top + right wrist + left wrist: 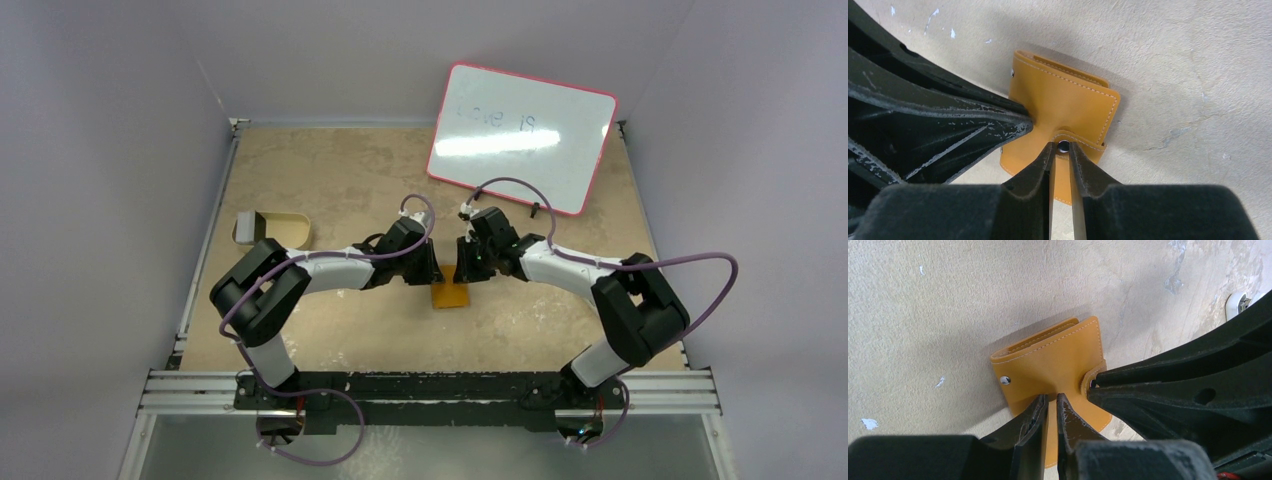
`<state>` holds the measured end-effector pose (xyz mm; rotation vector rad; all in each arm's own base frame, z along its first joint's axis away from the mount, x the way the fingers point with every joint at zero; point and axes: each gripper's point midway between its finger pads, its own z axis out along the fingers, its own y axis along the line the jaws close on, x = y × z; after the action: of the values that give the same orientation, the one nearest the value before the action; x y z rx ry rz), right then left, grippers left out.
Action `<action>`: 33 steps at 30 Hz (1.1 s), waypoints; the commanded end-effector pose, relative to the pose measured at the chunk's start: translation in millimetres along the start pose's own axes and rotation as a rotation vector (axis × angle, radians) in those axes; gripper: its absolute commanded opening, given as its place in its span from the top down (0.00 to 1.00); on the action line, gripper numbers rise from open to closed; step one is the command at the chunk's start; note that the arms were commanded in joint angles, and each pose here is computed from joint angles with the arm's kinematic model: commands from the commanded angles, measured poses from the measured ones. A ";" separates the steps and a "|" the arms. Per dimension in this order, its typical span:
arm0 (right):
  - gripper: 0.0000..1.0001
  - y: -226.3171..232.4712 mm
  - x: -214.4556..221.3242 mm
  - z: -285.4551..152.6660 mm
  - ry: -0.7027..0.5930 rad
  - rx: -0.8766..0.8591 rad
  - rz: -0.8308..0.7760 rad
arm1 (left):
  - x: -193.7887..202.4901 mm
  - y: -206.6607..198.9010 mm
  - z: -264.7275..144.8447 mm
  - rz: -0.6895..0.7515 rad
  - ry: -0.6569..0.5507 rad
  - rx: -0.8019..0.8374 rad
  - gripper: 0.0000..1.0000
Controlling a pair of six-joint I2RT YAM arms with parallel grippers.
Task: Put the credit cards into the card holder
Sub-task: Close the card holder at the center of the board.
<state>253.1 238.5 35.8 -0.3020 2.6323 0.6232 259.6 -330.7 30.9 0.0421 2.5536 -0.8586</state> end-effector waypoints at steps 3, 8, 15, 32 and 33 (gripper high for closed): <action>0.83 8.1 -0.9 -9.3 0.028 -0.029 -0.048 | 4.7 15.7 7.2 0.005 -0.001 -0.059 0.89; 0.84 7.4 1.7 -5.8 0.033 -0.031 -0.042 | 4.6 16.2 6.9 0.007 -0.002 -0.061 0.89; 0.86 5.4 1.5 -2.2 0.037 -0.018 -0.032 | 4.6 15.6 7.1 0.007 -0.001 -0.058 0.89; 0.91 -28.3 39.2 26.2 0.170 0.156 0.044 | 3.4 4.3 7.5 -0.004 -0.009 -0.004 0.89; 0.91 -32.9 43.0 28.1 0.187 0.178 0.046 | 4.0 2.0 7.5 -0.004 -0.010 0.005 0.89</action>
<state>250.4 238.9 28.4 -0.2744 2.7090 0.5952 259.8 -330.7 30.8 0.0388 2.5533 -0.8586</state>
